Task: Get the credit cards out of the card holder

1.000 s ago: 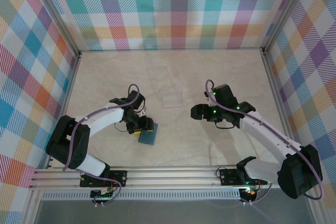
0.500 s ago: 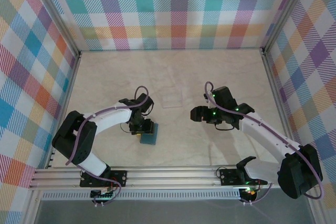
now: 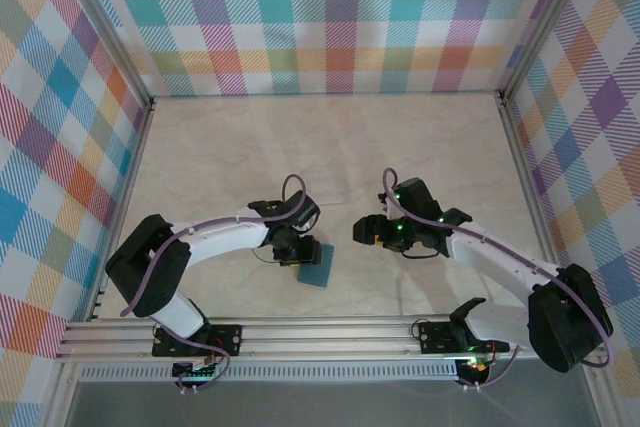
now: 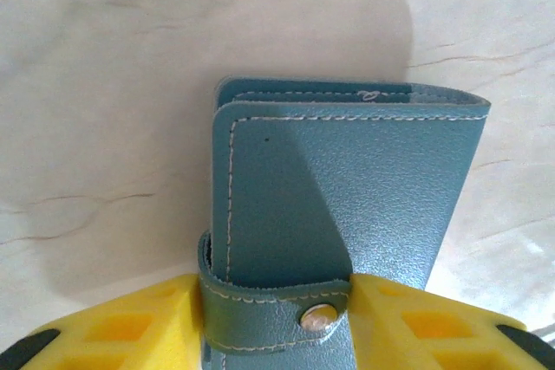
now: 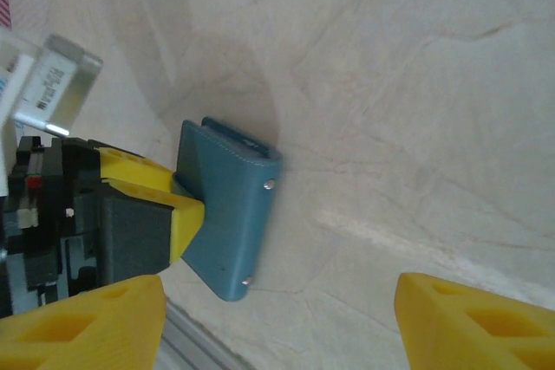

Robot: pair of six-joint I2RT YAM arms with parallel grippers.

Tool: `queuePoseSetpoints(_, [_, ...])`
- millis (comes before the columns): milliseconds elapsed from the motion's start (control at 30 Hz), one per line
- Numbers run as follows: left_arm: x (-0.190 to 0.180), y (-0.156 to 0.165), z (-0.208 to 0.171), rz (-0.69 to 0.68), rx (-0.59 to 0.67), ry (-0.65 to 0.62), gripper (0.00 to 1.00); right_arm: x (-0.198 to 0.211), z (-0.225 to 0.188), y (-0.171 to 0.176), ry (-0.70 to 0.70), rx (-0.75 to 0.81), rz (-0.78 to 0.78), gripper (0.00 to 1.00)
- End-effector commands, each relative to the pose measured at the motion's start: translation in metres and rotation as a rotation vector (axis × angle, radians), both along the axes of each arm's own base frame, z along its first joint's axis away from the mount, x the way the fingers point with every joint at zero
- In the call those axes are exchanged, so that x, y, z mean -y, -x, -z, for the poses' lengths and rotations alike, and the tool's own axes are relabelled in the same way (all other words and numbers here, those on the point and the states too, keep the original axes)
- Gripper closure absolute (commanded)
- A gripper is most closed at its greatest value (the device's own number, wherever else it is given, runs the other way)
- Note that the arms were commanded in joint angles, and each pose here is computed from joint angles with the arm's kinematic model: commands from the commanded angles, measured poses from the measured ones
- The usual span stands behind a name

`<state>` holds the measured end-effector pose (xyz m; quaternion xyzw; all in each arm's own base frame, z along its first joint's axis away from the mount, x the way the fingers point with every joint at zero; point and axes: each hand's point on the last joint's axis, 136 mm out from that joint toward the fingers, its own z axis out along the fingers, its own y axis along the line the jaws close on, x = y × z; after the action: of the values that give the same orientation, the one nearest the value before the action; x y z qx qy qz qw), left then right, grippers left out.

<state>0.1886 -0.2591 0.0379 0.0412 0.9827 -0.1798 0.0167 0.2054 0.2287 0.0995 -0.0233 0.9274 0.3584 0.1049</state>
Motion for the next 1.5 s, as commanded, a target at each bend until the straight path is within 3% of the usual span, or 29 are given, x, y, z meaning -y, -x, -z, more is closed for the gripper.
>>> queuePoseSetpoints(0, [0.029,0.004,-0.004,-0.034,-0.029,0.120,0.55,-0.015,0.006,0.006,-0.071,-0.049,-0.015,0.29])
queuePoseSetpoints(567, [0.073,0.015,-0.016,0.020,-0.077,0.289,0.56,-0.038,0.049,0.014,-0.164,-0.152,-0.074,0.40])
queuePoseSetpoints(700, [0.067,0.020,-0.010,0.050,-0.084,0.212,0.56,-0.038,0.051,0.012,-0.152,-0.152,-0.073,0.52])
queuePoseSetpoints(1100, [0.062,0.017,-0.011,0.054,-0.049,0.157,0.55,-0.031,0.053,0.013,-0.118,-0.134,-0.060,0.78])
queuePoseSetpoints(1333, [0.043,0.011,-0.031,0.110,0.066,-0.030,0.45,-0.023,0.061,0.015,-0.055,-0.154,-0.046,0.83])
queuePoseSetpoints(1467, [0.053,0.017,-0.033,0.168,0.072,-0.056,0.44,-0.024,0.060,0.015,-0.056,-0.158,-0.049,0.83])
